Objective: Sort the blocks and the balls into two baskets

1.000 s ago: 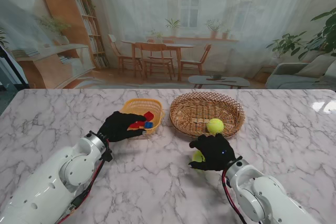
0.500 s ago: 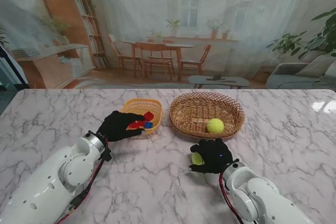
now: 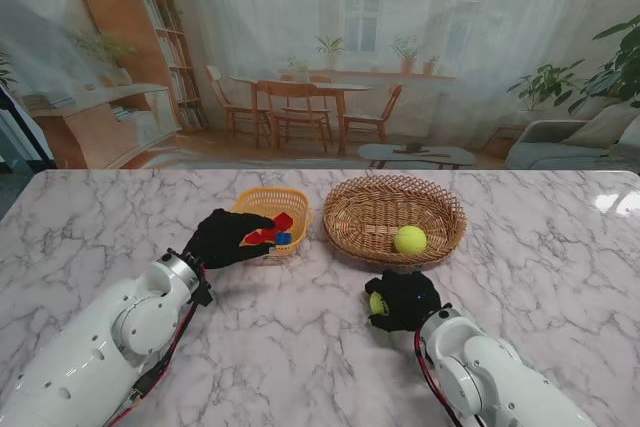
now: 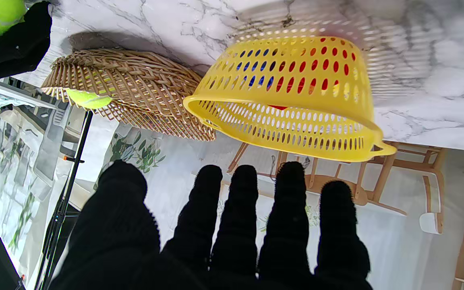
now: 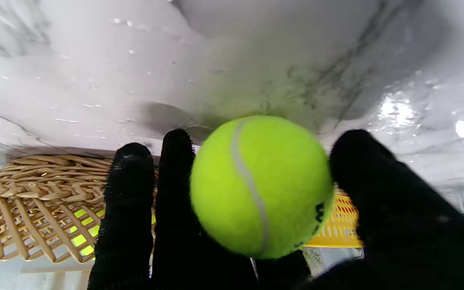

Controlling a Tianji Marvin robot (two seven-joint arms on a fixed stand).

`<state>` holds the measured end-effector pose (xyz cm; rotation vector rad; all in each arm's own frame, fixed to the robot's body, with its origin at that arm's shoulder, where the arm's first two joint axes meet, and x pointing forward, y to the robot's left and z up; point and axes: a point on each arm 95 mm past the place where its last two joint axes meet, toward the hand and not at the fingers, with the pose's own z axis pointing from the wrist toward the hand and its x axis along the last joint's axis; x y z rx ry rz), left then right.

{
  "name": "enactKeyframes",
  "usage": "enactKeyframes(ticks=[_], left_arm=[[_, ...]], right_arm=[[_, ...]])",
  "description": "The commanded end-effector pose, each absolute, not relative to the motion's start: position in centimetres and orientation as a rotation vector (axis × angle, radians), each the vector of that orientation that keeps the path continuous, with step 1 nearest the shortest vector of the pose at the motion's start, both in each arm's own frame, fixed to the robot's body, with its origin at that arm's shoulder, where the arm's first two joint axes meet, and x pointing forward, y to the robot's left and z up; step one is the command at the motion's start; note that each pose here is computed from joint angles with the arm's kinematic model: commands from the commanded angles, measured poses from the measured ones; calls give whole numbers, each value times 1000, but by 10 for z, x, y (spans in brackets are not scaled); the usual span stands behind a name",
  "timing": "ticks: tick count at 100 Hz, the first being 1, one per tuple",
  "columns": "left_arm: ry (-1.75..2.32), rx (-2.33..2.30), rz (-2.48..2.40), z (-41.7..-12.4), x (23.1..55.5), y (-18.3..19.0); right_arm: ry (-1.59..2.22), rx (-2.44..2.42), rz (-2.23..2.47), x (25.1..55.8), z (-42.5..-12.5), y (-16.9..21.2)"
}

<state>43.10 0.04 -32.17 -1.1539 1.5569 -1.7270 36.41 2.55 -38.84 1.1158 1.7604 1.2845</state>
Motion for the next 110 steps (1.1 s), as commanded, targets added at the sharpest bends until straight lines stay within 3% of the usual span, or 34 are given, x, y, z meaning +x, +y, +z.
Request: enactKeyframes(ticks=[1,23,71,110], left_arm=[[1572,-1161,-1720,-324,431,-1],[1568,-1163,-1720,-324,431,0],[1573,-1168,-1719,-324,431,-1],[1578,-1171,-1721,-325,431,-2]], right_arm=[[1756,1127,1273,364,-394,25],[1729,1103,1307,363,-389,27],[1667,974,1435,359,-341,23],[1663,901,1455,386,-314,16]])
